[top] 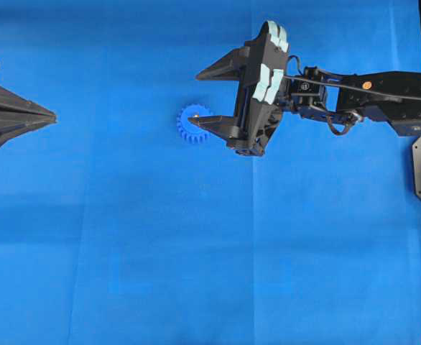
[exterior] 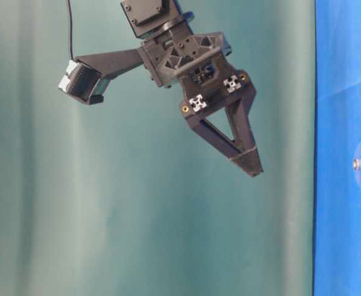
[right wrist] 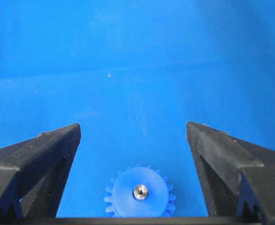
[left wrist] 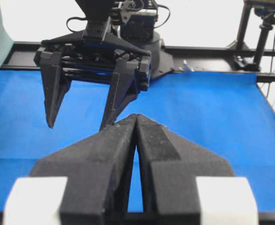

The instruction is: Insert the shaft placed at a random location into the center hole of the small gear at another random location.

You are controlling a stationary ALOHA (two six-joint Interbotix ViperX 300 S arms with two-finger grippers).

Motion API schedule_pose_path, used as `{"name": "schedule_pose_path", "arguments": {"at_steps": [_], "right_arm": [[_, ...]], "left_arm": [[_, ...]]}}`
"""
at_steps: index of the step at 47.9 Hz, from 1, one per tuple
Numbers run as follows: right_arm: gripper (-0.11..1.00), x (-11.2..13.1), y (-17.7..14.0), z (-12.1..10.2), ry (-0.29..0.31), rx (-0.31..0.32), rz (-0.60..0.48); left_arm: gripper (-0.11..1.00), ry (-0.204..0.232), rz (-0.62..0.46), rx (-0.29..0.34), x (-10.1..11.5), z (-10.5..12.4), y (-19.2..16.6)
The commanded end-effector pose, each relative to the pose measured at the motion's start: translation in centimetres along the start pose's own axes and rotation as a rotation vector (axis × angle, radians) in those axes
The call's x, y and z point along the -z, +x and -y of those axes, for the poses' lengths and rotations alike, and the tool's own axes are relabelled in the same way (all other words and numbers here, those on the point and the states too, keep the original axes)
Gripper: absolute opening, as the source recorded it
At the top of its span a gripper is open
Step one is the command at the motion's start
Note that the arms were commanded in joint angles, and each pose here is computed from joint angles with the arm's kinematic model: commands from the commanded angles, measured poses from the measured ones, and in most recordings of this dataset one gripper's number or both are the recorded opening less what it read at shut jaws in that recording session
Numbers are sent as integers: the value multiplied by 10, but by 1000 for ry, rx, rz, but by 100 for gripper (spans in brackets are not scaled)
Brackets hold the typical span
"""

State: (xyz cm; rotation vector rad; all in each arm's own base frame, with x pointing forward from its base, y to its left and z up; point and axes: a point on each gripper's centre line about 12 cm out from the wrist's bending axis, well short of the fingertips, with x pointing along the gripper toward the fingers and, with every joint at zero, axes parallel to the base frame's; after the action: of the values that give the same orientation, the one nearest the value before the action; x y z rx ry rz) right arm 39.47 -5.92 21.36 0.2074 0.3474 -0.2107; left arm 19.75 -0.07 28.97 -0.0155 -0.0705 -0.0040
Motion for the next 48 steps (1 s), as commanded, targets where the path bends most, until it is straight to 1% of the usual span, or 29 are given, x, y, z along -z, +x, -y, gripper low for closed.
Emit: {"name": "schedule_pose_path", "arguments": {"at_steps": [1, 9, 15, 38, 48], "right_arm": [[80, -11, -6, -3, 0, -9, 34], [80, -7, -12, -2, 0, -8, 28], [80, -3, -23, -1, 0, -8, 27], [80, 12, -73, 5, 3, -10, 42], [80, 13, -82, 5, 5, -11, 57]], "left_arm": [[0, 0, 14, 2, -4, 0, 1], [0, 0, 11, 2, -4, 0, 1], [0, 0, 12, 2, -4, 0, 1], [0, 0, 18, 2, -5, 0, 1], [0, 0, 20, 2, -6, 0, 0]]}}
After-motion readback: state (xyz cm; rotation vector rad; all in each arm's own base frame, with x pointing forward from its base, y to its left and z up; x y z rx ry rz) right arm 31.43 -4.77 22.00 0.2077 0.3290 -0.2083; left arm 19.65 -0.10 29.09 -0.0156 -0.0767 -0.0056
